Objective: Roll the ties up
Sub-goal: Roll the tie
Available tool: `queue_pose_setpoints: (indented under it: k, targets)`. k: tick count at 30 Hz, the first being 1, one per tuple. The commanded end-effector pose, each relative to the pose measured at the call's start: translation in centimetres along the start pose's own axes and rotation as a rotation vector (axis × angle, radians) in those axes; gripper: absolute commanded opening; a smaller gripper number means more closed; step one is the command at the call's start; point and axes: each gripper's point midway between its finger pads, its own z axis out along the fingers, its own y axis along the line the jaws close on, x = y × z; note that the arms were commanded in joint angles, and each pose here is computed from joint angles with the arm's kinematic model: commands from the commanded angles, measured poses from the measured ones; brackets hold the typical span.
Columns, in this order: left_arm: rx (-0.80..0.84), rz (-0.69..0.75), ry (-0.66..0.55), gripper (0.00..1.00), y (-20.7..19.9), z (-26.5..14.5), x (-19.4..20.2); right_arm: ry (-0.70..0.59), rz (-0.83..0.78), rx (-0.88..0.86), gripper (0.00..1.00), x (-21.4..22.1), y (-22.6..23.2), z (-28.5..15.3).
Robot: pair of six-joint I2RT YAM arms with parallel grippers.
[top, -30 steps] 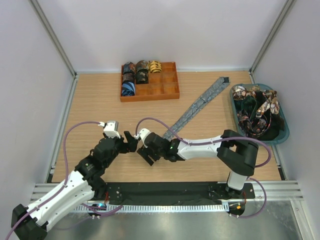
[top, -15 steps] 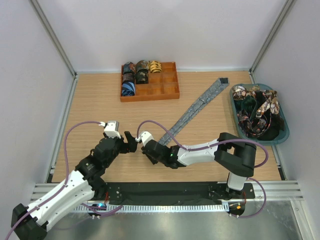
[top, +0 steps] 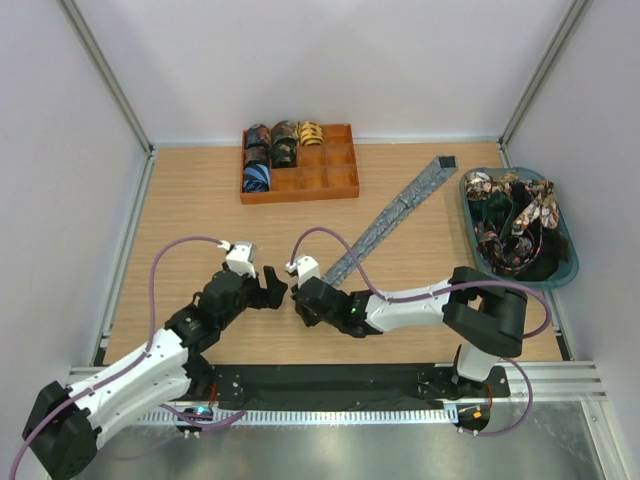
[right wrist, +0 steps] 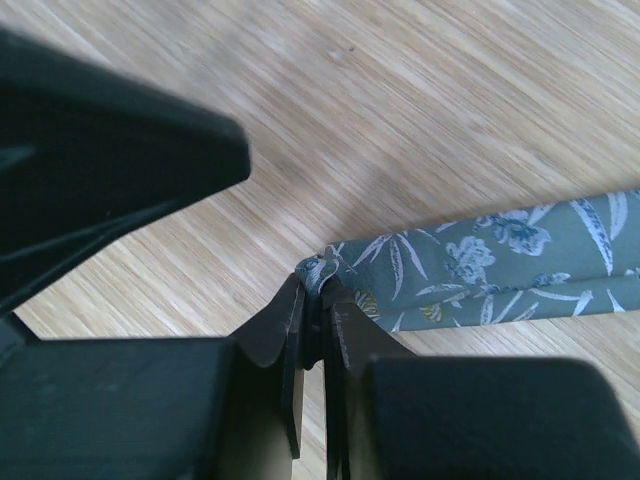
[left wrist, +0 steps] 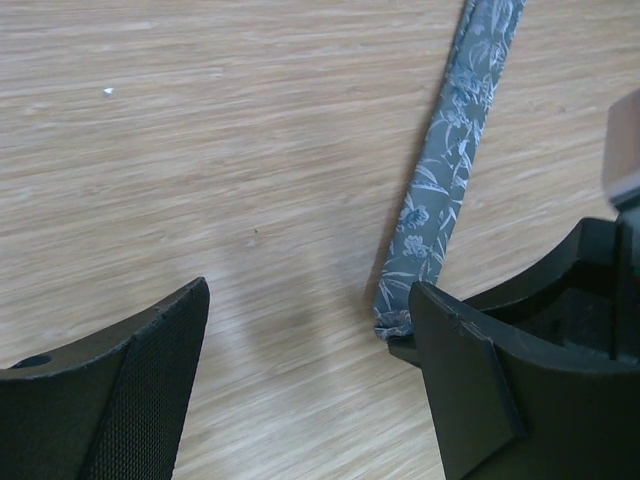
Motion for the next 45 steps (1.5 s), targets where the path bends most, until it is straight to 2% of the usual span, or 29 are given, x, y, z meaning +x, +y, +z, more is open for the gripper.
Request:
queue_pose_setpoints:
  k: [1,7,8,15,19,29,41,45]
  targets:
    - [0.108,0.043,-0.065,0.81,-2.0,0.7,-1.5,-0.097,0.170,-0.076,0.04,-3.1,0.5,-0.9]
    - [0.245,0.086,-0.132,0.79,-3.6,0.9,-1.0,-0.091,0.312,-0.232,0.04,-2.9,-0.4,-1.5]
    - [0.308,0.099,-0.141,0.79,-4.6,0.6,-0.9,-0.088,0.335,-0.247,0.04,-3.0,-0.9,-1.4]
    - [0.415,0.201,-0.050,0.73,-6.4,1.7,0.8,-0.078,0.450,-0.368,0.04,-3.0,-2.1,-2.0]
    - [0.438,0.243,0.045,0.73,-7.1,3.1,2.7,-0.044,0.489,-0.414,0.05,-3.2,-2.4,-2.3]
    - [0.456,0.415,0.057,0.73,-8.4,4.6,2.7,0.023,0.570,-0.471,0.04,-2.8,-3.8,-1.9]
    - [0.482,0.574,0.090,0.73,-9.5,6.2,4.1,0.020,0.620,-0.469,0.04,-2.8,-4.9,-1.3]
    - [0.467,0.589,0.116,0.66,-9.4,7.1,4.6,0.008,0.639,-0.483,0.03,-2.9,-5.2,-1.3]
